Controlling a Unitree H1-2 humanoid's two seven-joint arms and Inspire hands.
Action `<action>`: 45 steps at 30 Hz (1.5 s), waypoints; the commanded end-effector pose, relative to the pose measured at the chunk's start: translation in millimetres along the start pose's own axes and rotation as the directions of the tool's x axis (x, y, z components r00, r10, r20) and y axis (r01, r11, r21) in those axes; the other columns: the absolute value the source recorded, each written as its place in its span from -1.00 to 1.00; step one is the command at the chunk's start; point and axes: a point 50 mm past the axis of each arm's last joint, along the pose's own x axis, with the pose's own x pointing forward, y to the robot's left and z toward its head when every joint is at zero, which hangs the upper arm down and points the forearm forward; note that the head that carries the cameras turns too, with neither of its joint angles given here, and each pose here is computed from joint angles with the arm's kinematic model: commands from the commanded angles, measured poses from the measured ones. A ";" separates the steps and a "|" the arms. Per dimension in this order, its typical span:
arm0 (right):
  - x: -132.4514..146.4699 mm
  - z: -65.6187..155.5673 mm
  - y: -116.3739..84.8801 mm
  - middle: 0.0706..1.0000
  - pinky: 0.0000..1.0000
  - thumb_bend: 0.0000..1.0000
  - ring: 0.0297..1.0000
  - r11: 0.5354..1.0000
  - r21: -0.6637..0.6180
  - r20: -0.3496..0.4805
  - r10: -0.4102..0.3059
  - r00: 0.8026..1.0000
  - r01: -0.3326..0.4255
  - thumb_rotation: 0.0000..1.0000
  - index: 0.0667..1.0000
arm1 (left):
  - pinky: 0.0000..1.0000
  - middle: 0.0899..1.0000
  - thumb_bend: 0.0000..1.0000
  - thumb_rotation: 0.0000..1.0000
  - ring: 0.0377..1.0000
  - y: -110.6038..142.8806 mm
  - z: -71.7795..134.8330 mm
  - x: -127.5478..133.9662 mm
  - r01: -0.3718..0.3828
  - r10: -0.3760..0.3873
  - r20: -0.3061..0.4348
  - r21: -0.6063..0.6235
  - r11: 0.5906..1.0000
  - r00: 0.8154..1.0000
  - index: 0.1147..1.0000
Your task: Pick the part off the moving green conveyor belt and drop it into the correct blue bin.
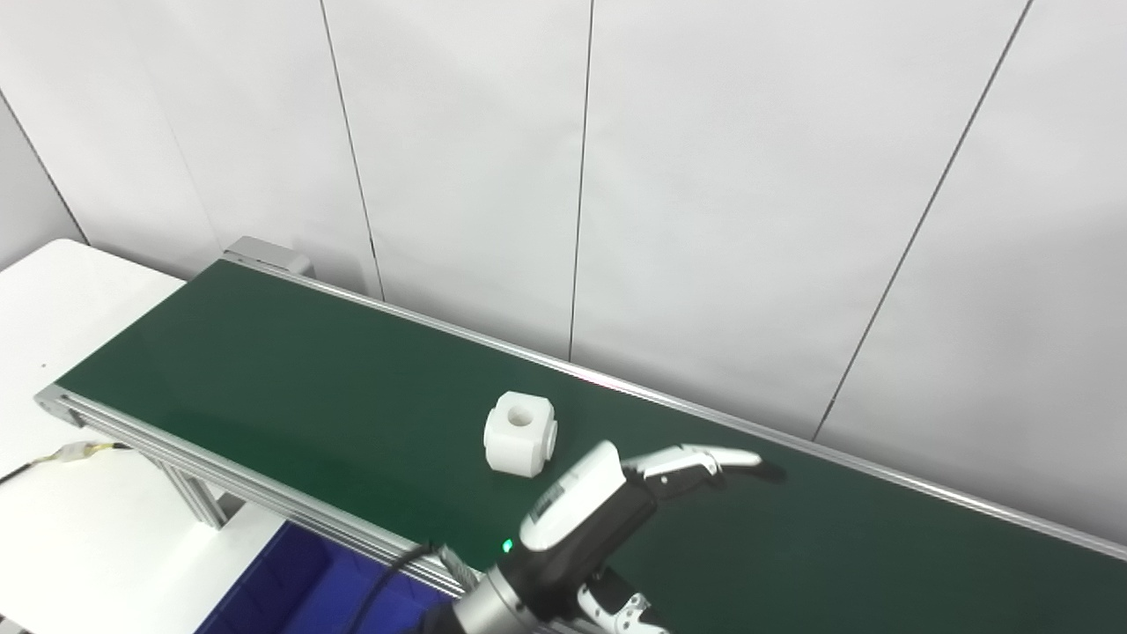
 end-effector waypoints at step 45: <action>4.8 36.0 35.8 0.53 0.38 0.85 0.48 0.997 -0.070 0.155 -0.018 0.988 0.029 0.96 0.57 | 0.53 0.65 0.79 -0.07 0.61 55.8 -167.9 54.6 0.477 -0.279 -0.453 0.417 0.774 0.847 0.65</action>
